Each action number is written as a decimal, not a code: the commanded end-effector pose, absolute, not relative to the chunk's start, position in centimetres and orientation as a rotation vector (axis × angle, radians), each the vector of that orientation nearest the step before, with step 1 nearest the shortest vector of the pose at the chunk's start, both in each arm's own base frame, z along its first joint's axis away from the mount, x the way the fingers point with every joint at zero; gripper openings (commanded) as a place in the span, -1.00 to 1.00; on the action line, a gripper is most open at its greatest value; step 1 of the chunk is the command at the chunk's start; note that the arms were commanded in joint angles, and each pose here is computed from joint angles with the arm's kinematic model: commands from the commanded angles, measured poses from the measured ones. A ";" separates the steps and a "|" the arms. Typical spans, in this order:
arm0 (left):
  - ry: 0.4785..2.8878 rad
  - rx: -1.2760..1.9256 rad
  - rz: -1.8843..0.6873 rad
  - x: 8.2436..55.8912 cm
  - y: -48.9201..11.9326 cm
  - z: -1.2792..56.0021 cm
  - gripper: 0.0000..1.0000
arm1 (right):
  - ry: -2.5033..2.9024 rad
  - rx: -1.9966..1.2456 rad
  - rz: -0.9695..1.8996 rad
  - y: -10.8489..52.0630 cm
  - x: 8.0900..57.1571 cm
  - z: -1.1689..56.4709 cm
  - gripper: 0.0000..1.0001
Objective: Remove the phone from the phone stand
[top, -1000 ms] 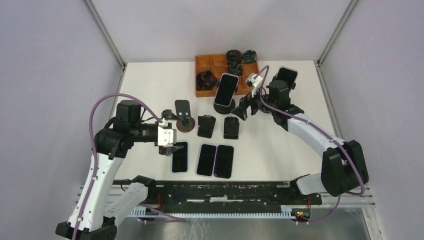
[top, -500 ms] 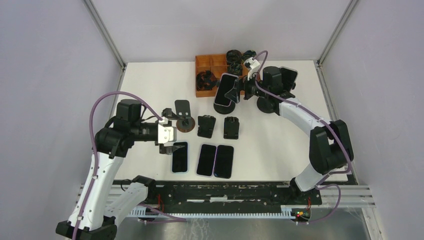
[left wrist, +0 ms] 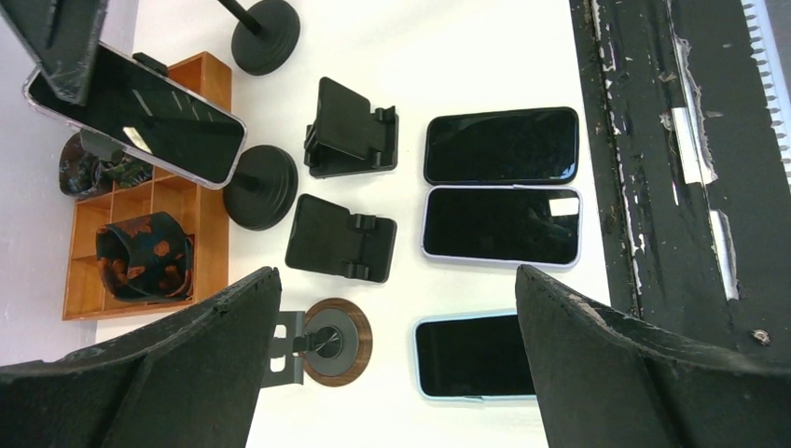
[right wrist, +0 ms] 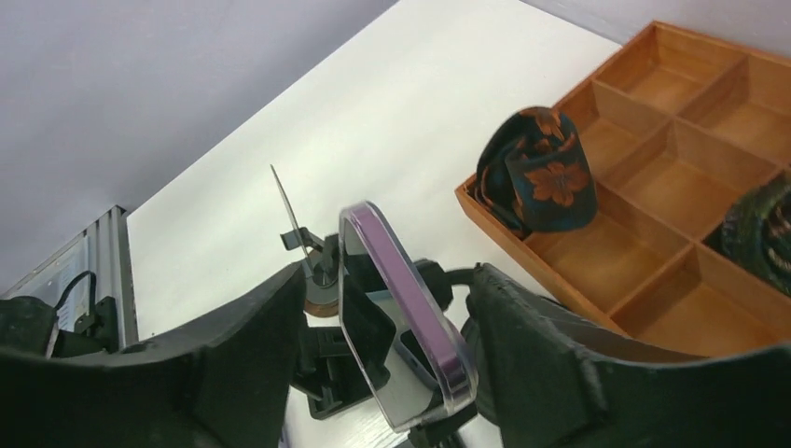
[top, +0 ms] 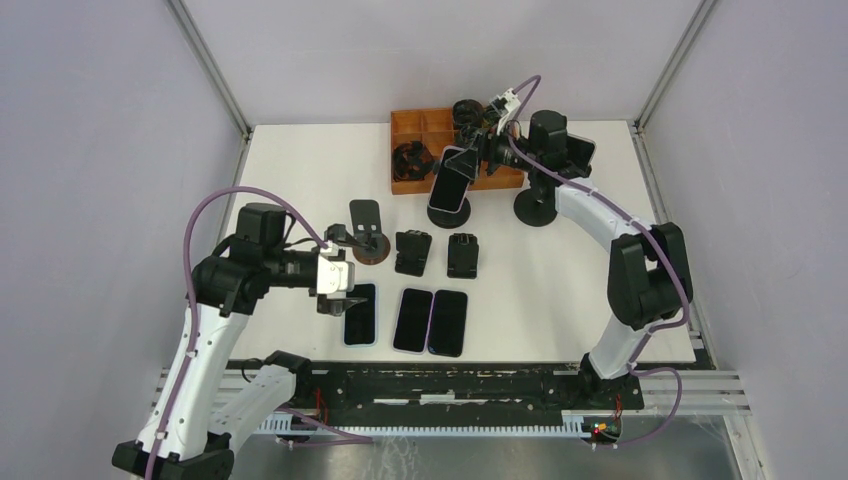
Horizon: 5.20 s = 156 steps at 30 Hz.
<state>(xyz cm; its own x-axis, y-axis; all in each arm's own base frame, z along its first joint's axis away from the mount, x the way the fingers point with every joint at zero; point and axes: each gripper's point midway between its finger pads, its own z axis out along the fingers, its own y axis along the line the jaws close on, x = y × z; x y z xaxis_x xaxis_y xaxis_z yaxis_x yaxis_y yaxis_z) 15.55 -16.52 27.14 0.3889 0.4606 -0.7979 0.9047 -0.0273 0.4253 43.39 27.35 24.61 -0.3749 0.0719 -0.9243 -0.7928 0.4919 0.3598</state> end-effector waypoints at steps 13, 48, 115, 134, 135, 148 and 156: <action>1.178 1.684 -0.564 15.1 -16.7 27.6 1.00 | 1.663 -0.779 1.205 29.2 42.6 25.5 0.08; 1.254 1.352 -0.784 20.2 -20.0 35.7 1.00 | 1.059 -0.664 1.429 26.0 25.0 50.2 -1.00; 1.129 1.409 -1.102 13.4 -24.4 36.0 0.80 | 0.725 -0.733 2.006 33.7 10.8 54.4 -1.00; 1.090 1.581 -1.043 11.4 -23.0 35.6 -0.96 | 1.009 -0.785 1.865 34.3 11.4 46.9 -0.05; 1.096 1.591 -1.053 11.2 -22.9 35.4 -0.96 | 1.018 -0.797 1.860 34.3 11.2 46.5 0.00; 1.113 1.601 -1.074 11.2 -22.9 35.5 -0.96 | 1.063 -0.903 1.850 34.9 9.8 43.5 0.16; 1.155 1.622 -1.087 11.3 -22.8 34.3 -0.96 | 1.053 -0.914 1.871 35.5 9.5 43.4 -0.22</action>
